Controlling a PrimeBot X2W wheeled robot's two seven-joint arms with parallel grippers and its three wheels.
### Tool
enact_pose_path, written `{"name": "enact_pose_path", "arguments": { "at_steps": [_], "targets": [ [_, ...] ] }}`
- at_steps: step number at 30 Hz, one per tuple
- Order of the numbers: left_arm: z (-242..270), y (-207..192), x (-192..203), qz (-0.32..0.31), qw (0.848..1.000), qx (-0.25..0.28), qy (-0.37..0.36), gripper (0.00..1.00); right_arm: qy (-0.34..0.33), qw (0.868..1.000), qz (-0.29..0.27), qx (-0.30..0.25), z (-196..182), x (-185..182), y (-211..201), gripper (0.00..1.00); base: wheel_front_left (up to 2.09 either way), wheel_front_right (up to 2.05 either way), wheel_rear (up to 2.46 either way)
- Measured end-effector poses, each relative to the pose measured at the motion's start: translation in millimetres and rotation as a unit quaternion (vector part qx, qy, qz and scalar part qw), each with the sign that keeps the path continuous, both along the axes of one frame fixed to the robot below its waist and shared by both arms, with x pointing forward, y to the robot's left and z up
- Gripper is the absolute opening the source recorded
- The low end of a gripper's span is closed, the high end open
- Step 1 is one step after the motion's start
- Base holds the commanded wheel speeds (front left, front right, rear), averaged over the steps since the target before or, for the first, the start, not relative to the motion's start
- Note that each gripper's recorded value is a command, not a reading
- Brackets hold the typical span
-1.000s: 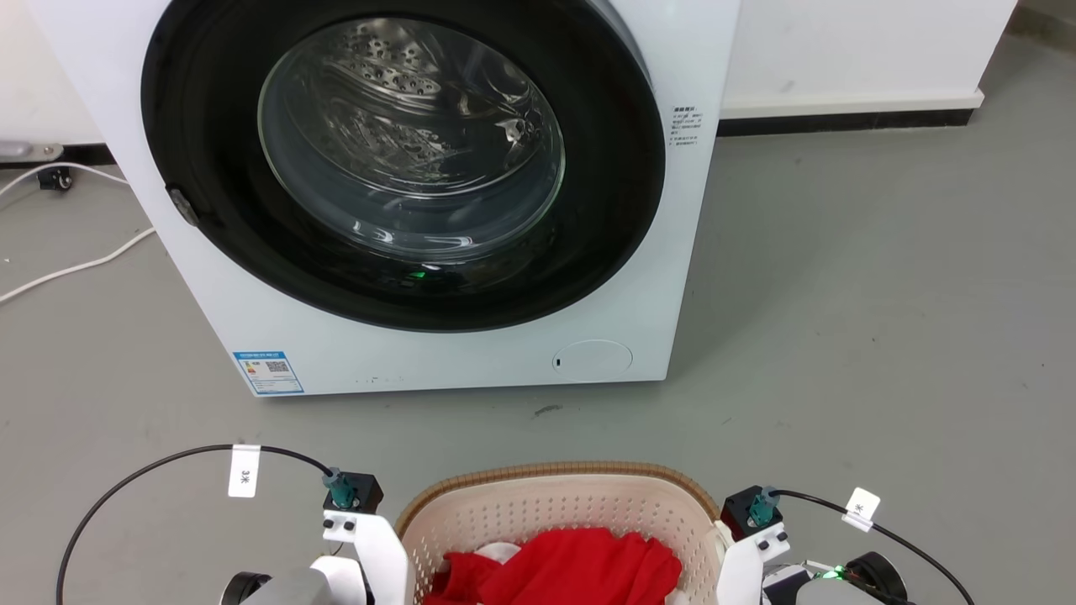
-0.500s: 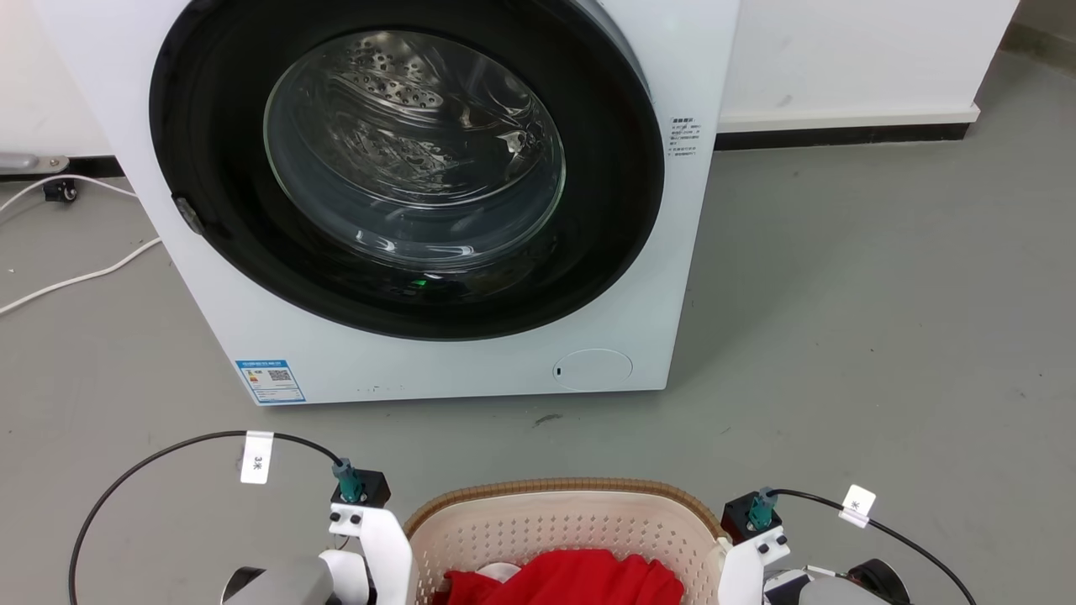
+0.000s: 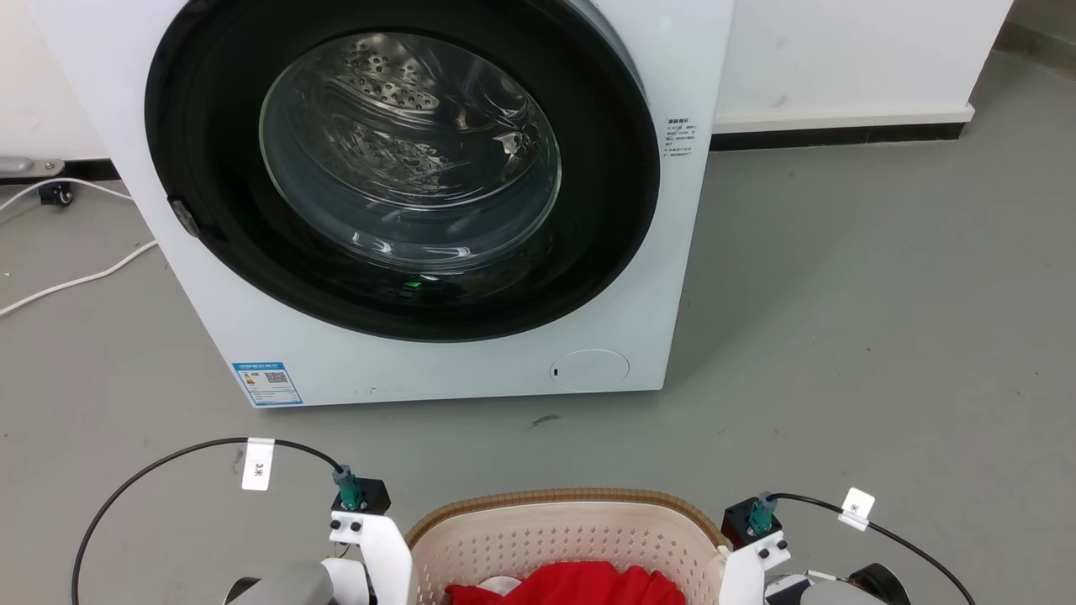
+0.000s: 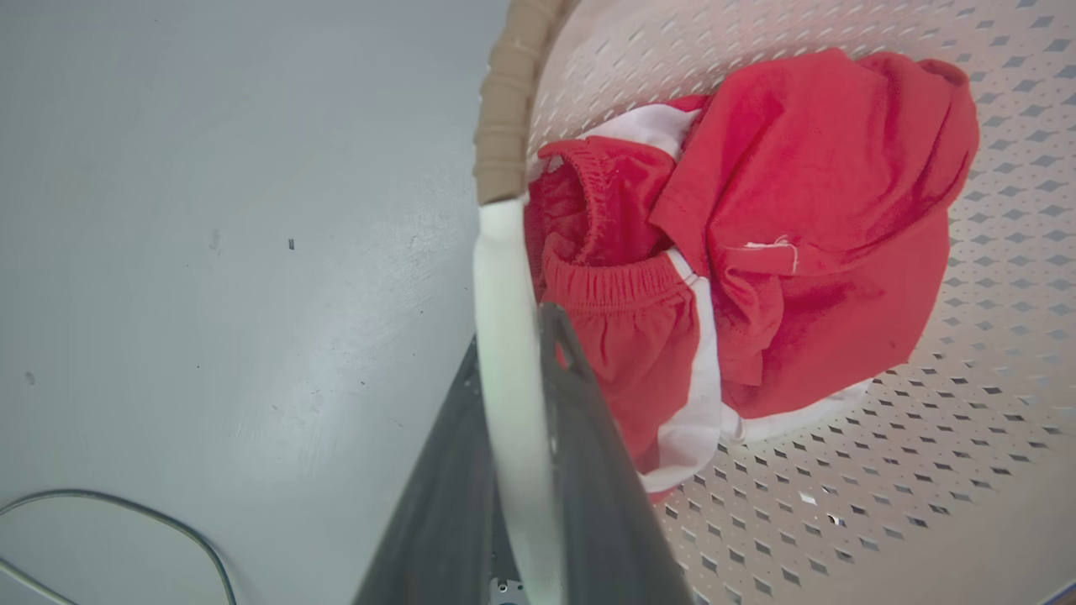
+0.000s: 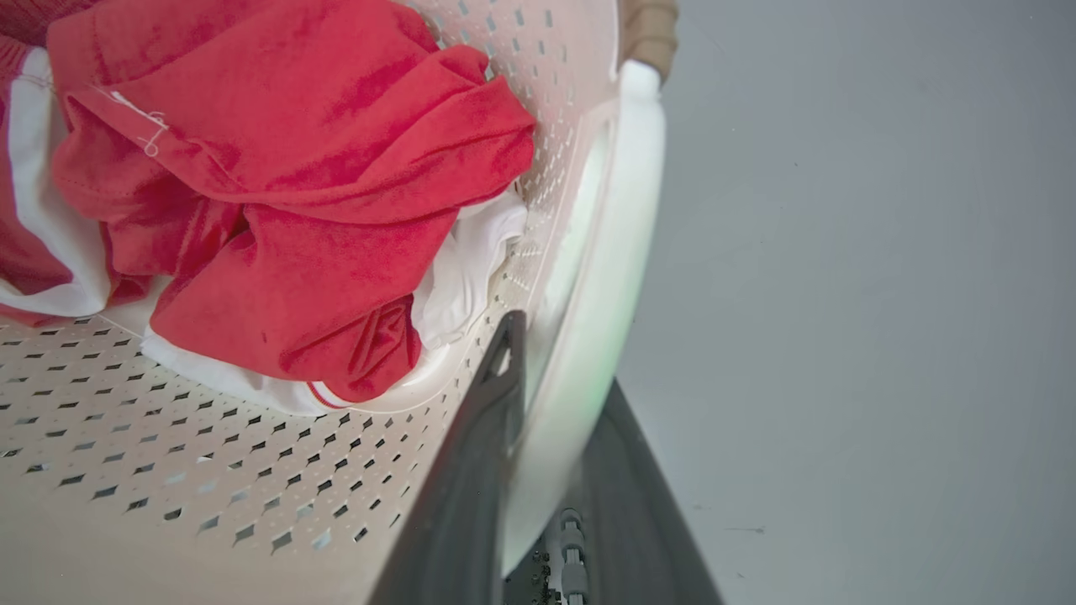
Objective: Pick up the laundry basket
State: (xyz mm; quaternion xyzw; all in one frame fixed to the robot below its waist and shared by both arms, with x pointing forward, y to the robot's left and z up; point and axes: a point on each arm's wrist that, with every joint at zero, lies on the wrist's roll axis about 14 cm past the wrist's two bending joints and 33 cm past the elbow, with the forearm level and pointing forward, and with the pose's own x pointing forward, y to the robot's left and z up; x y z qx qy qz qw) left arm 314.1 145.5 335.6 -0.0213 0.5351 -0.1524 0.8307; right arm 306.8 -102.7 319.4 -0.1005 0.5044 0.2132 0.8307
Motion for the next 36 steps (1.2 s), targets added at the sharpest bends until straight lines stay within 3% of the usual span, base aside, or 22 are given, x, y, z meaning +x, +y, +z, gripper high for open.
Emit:
{"name": "enact_pose_path", "arguments": {
  "at_steps": [36],
  "targets": [
    [-0.6, -0.9, -0.5, -0.002, 1.000, -0.002, 0.005, 0.00, 0.007, 1.000, 0.003, 0.000, -2.1, -3.0, -0.4, 0.00, 0.00, 0.00, 0.00]
  ]
}}
